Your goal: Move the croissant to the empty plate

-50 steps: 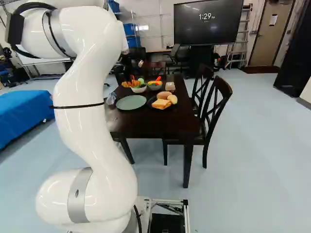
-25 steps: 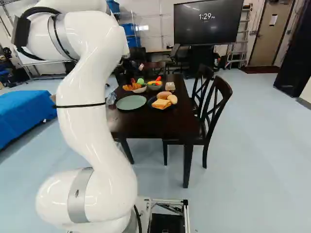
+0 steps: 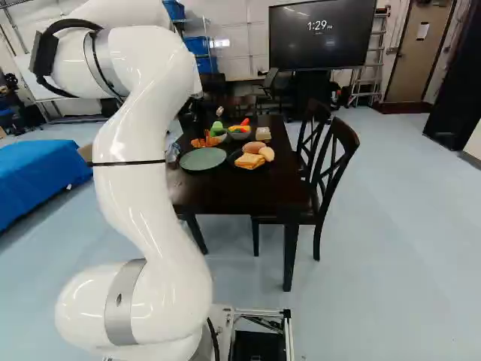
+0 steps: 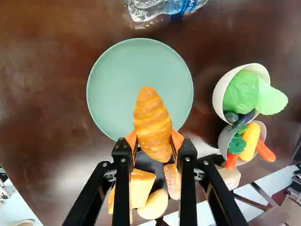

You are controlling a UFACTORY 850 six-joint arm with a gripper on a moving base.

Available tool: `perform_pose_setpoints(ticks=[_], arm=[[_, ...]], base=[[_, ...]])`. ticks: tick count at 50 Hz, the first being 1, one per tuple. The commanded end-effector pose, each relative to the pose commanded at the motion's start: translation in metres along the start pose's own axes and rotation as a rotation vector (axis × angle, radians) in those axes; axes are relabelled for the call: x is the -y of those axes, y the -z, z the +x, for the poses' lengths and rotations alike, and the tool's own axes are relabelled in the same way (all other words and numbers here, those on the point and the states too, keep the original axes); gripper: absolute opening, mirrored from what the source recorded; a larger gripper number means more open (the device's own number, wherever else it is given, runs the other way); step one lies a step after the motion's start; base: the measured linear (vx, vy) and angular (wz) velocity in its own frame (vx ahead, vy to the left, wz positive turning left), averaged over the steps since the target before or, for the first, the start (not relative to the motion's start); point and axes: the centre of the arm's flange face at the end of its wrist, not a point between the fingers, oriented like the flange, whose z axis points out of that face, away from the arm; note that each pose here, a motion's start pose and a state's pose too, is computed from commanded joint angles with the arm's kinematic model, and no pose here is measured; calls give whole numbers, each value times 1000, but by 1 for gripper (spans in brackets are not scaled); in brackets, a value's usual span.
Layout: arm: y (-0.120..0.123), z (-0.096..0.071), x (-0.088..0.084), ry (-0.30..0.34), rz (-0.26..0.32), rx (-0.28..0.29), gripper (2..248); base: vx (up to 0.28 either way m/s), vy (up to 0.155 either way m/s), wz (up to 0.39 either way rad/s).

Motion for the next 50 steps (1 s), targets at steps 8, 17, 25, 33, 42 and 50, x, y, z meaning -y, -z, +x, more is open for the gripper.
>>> perform_pose_setpoints(ticks=[8,17,25,33,42,50], arm=[[-11,0,3,1,20,4,108],[-24,0,8,2,43,8,108],[-35,0,11,4,64,12,108],[-46,1,14,4,82,15,108],[-60,1,14,4,99,18,108],[-65,1,14,4,105,20,108]], base=[[0,0,0],[0,0,0],[0,0,0],[0,0,0],[0,0,0],[0,0,0]])
